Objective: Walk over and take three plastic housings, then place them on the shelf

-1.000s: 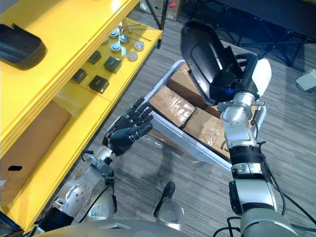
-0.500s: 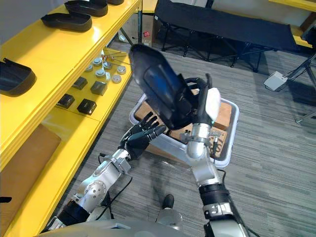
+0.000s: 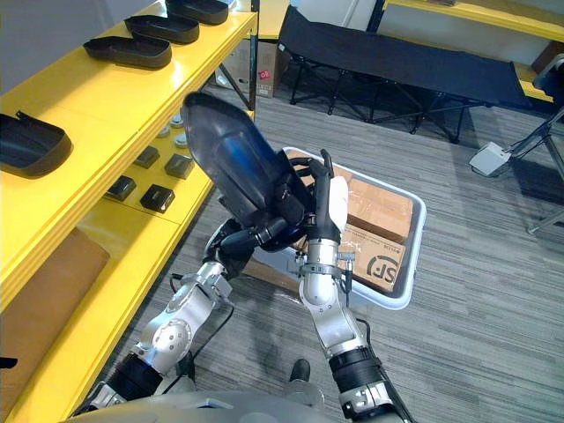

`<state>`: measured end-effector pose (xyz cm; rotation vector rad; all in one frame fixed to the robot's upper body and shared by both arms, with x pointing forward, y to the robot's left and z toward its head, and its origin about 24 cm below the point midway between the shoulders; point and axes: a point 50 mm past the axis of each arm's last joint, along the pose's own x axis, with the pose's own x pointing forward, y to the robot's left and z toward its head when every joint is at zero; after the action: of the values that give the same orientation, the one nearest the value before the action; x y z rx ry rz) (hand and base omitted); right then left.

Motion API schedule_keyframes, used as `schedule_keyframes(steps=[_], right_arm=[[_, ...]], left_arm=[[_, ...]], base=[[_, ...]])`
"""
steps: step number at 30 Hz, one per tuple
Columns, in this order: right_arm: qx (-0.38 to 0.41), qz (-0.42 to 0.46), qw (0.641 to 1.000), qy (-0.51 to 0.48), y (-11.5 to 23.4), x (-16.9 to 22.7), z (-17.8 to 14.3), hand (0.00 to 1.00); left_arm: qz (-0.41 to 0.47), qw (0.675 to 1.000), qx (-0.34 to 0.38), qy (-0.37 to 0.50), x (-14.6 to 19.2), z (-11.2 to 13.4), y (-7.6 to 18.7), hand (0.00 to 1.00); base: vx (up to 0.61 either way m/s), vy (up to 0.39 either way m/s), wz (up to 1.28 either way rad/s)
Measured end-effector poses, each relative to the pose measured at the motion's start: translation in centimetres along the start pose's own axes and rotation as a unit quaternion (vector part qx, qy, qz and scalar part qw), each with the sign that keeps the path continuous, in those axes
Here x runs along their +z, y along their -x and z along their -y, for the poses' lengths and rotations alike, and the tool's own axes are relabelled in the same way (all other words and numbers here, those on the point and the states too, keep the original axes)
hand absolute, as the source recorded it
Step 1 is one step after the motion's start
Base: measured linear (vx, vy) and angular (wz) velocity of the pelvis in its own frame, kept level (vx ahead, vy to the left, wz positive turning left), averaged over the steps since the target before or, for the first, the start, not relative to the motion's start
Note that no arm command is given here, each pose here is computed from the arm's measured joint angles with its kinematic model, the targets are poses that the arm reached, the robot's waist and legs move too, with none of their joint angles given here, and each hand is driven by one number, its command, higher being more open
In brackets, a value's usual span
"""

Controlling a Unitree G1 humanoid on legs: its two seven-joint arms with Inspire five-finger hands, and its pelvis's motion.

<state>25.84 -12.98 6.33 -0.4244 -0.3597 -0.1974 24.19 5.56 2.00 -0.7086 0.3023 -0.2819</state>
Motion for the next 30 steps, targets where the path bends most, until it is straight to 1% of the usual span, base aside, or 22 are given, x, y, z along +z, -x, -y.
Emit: schedule_keyframes(steps=[1,5,6,7,10,14,19,22,27,28,30], right_arm=[[0.001,-0.001,1.0,0.0,0.1,-0.1,0.0,0.0],[0.015,-0.015,1.0,-0.01,1.1,-0.5,-0.3,0.0],[0.031,-0.015,0.999,-0.02,2.0,-0.6,-0.8,0.0],[0.041,-0.017,0.999,-0.029,2.9,-0.6,-1.2,0.0],[0.05,-0.016,0.997,-0.048,3.7,-0.3,-2.0,0.0],[0.056,-0.003,0.997,-0.059,3.7,0.3,-2.4,0.0],[0.062,0.004,0.996,-0.069,4.2,0.6,-2.9,0.0],[0.056,0.006,0.996,-0.072,4.2,0.7,-2.8,0.0],[0.04,0.028,0.995,-0.089,4.5,1.4,-2.3,0.0],[0.035,0.033,0.994,-0.094,4.6,1.6,-2.2,1.0],[0.034,0.041,0.994,-0.098,4.7,1.7,-2.1,1.0]], left_arm=[[-0.001,1.0,0.002,0.003,-0.1,-0.1,0.1,0.0],[-0.003,0.996,0.008,0.093,-0.3,-0.6,0.4,0.0],[0.022,0.988,0.02,0.149,0.3,-0.9,0.4,0.0],[0.054,0.982,0.033,0.18,1.1,-1.5,0.3,0.0],[0.097,0.97,0.047,0.217,2.4,-2.8,0.5,0.0],[0.109,0.968,0.043,0.223,2.5,-3.1,0.7,0.0],[0.101,0.966,0.048,0.234,2.0,-3.5,0.7,0.0],[0.099,0.967,0.034,0.232,2.0,-3.4,0.7,0.0],[0.108,0.968,-0.017,0.227,2.2,-3.0,0.7,0.0],[0.111,0.968,-0.031,0.225,2.3,-2.9,0.7,0.0],[0.114,0.967,-0.045,0.223,2.4,-2.8,0.7,0.0]], base=[[-0.01,-0.013,-0.04],[-0.01,-0.002,-0.01],[-0.02,-0.011,-0.05],[-0.01,-0.011,-0.05],[0.0,-0.004,-0.01],[0.0,0.0,0.0],[0.0,0.0,0.0],[0.0,0.0,0.0],[0.0,0.0,0.0],[0.0,0.0,0.0],[0.0,0.0,0.0]])
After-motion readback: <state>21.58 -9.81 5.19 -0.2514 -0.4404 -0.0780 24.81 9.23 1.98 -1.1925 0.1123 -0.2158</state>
